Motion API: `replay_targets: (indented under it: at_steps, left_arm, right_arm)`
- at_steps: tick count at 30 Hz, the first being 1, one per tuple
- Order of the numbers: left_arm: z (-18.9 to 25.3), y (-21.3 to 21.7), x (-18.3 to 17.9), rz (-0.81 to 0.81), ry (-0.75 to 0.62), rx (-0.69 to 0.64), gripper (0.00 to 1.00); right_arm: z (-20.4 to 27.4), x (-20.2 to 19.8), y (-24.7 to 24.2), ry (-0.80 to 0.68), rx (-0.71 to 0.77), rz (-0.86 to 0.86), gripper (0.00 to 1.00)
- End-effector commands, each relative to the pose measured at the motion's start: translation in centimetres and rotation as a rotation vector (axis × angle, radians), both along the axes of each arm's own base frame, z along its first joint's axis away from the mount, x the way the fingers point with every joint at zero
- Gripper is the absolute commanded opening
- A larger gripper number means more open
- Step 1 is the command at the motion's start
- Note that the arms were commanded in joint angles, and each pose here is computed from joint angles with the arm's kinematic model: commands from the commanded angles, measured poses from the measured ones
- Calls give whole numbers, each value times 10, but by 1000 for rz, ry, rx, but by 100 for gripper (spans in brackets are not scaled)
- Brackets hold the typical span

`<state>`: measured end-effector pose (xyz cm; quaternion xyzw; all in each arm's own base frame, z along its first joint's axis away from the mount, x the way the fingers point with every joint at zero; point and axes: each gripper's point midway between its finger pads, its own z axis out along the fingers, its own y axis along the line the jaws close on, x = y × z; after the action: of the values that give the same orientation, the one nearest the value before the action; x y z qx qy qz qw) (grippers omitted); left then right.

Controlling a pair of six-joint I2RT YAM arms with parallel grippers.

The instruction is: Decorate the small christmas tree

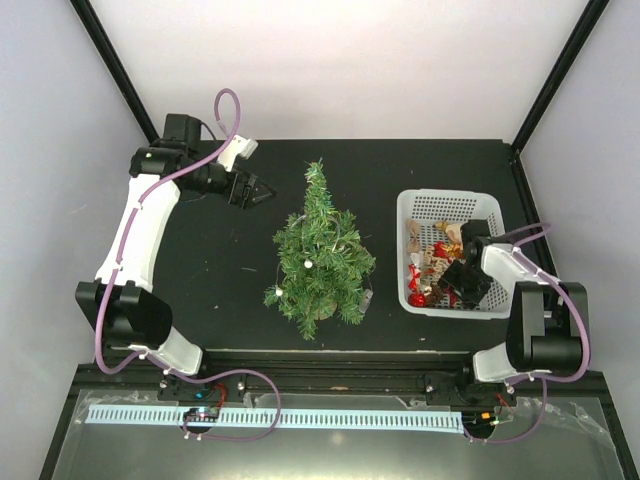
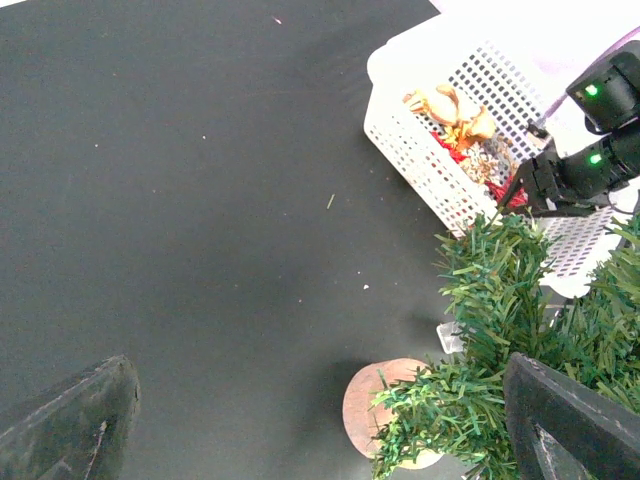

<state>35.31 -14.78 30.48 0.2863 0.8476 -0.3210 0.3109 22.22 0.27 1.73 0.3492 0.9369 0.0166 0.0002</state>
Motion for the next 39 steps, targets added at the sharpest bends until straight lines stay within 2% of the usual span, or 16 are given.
replay_targets:
  at_steps: [1, 6, 9, 12, 14, 18, 19, 27, 31, 39]
  left_arm:
    - [17, -5, -9, -25, -52, -23, 99]
    - [19, -6, -10, -32, -54, -35, 99]
    - [19, -7, -11, -34, -53, -40, 99]
    - [18, -7, -11, -33, -49, -41, 99]
    - [18, -7, -11, -32, -50, -39, 99]
    - [14, -7, -10, -31, -38, -39, 99]
    - [14, -7, -10, -32, -38, -40, 99]
    - [12, -8, -8, -31, -31, -44, 99]
    - [12, -8, -7, -32, -31, -44, 99]
    - [10, -8, -7, -36, -25, -43, 99]
  right_arm:
    - [9, 48, 28, -251, 166, 34, 58]
    - [89, 97, 42, -654, 222, 141, 57]
    - [108, 106, 40, -691, 195, 172, 56]
    - [103, 104, 31, -636, 149, 152, 56]
    - [94, 97, 16, -545, 69, 117, 56]
    - [55, 53, -17, -132, -98, 67, 54]
    - [50, 46, -21, -83, -117, 65, 53]
    - [36, 25, -25, -18, -141, 50, 48]
    - [27, 24, -25, -5, -139, 49, 48]
    - [1, 24, -19, 55, -82, 69, 64]
